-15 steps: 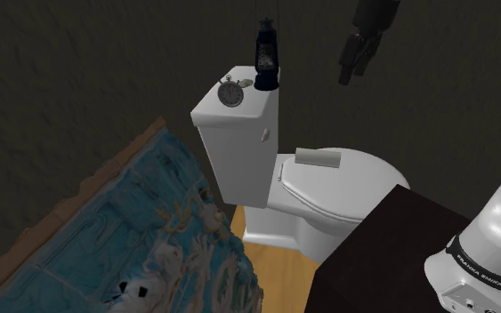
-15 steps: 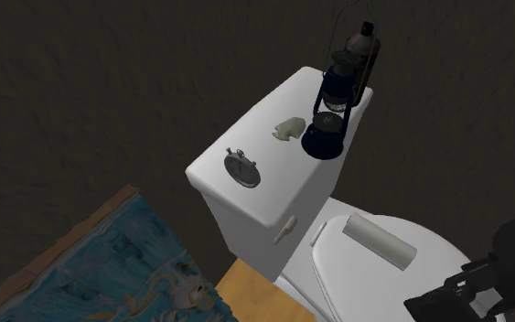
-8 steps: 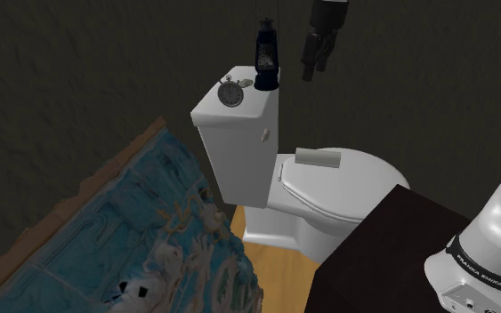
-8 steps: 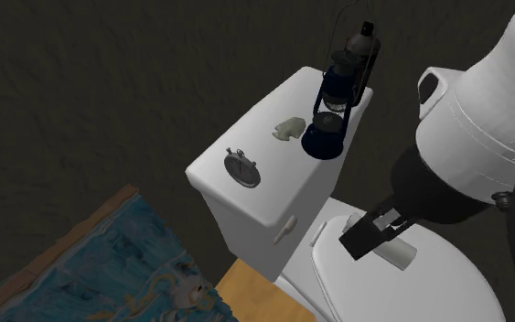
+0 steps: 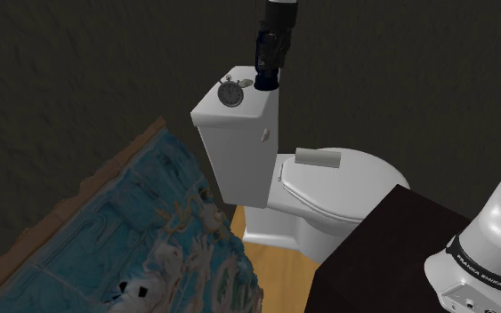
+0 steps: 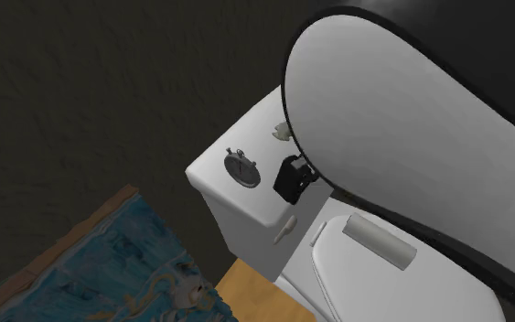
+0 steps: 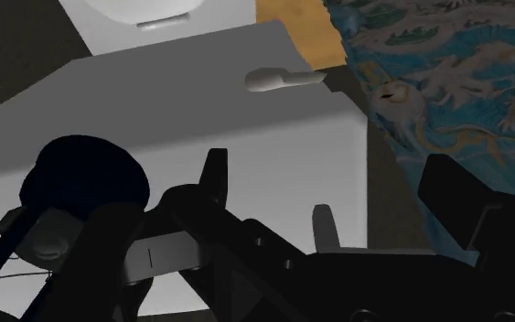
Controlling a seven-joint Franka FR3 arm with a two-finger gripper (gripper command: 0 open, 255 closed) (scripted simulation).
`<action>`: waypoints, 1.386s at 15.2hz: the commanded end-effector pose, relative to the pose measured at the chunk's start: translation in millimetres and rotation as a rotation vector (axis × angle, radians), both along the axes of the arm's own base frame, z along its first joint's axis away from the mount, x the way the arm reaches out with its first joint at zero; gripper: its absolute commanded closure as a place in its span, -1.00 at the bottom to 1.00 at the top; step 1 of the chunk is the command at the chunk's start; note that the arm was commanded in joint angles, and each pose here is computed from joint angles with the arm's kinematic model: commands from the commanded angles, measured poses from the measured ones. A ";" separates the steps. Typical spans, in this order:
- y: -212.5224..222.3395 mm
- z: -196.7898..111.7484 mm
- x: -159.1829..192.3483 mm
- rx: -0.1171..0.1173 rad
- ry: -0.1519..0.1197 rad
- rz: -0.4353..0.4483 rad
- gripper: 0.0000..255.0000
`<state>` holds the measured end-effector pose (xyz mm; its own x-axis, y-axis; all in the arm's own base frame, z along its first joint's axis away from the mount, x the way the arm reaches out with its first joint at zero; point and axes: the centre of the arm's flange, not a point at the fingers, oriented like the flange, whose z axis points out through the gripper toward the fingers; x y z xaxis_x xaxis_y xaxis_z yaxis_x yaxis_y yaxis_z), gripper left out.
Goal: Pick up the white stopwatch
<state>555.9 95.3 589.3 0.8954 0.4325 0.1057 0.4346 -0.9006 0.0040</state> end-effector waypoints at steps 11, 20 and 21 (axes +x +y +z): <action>85.4 -15.3 100.6 -0.031 -0.002 0.199 -1.00; 85.5 -45.0 100.1 -0.031 -0.002 0.199 1.00; 85.5 -45.0 99.9 -0.031 -0.002 0.199 1.00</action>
<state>656.1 180.5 545.0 0.7919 0.6037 0.0916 0.6036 -0.7966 0.0324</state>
